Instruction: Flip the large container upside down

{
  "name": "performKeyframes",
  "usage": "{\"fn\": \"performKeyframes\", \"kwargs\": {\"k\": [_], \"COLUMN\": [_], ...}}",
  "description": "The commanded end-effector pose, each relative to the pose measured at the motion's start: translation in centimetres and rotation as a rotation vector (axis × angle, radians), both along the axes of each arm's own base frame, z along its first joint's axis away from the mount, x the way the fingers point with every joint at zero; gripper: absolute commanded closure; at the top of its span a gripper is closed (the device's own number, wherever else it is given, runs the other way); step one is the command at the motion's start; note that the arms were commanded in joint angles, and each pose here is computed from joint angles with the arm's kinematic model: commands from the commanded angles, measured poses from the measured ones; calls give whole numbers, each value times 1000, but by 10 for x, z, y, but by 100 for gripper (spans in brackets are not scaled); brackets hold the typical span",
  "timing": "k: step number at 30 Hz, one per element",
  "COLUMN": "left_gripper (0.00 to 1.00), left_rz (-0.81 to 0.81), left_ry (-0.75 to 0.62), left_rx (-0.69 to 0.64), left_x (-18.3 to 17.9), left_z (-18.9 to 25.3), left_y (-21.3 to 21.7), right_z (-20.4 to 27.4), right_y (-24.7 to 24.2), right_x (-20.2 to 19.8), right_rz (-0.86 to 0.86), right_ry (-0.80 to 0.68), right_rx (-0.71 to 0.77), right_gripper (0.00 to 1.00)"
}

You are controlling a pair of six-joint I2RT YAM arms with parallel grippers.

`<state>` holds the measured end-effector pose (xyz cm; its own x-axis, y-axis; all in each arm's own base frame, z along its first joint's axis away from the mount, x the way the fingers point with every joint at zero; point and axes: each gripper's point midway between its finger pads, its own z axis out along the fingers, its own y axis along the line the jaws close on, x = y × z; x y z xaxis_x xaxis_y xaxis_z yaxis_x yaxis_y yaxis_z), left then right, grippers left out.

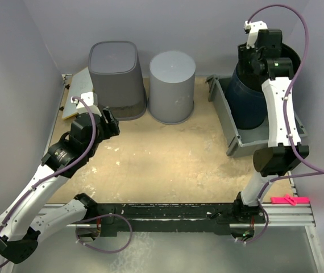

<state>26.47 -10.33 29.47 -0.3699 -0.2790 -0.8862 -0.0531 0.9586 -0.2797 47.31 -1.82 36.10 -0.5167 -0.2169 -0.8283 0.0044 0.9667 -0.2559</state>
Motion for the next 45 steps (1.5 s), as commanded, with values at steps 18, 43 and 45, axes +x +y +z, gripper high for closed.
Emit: {"fn": "performKeyframes", "kwargs": {"k": [18,43,45], "left_gripper": [40,40,40], "left_rz": [7,-4,-3], "left_ry": [-44,-36,-38], "left_rx": [-50,-80,-84], "left_x": [1,8,7], "left_z": [17,12,15], "left_y": [0,-10,-10], "right_z": [92,292,302], "right_y": [7,39,53], "right_x": [-45,-189,-203], "right_rz": [92,251,327], "right_ry": [-250,-910,-943], "right_rx": [6,119,169], "right_gripper": [100,100,100]}}
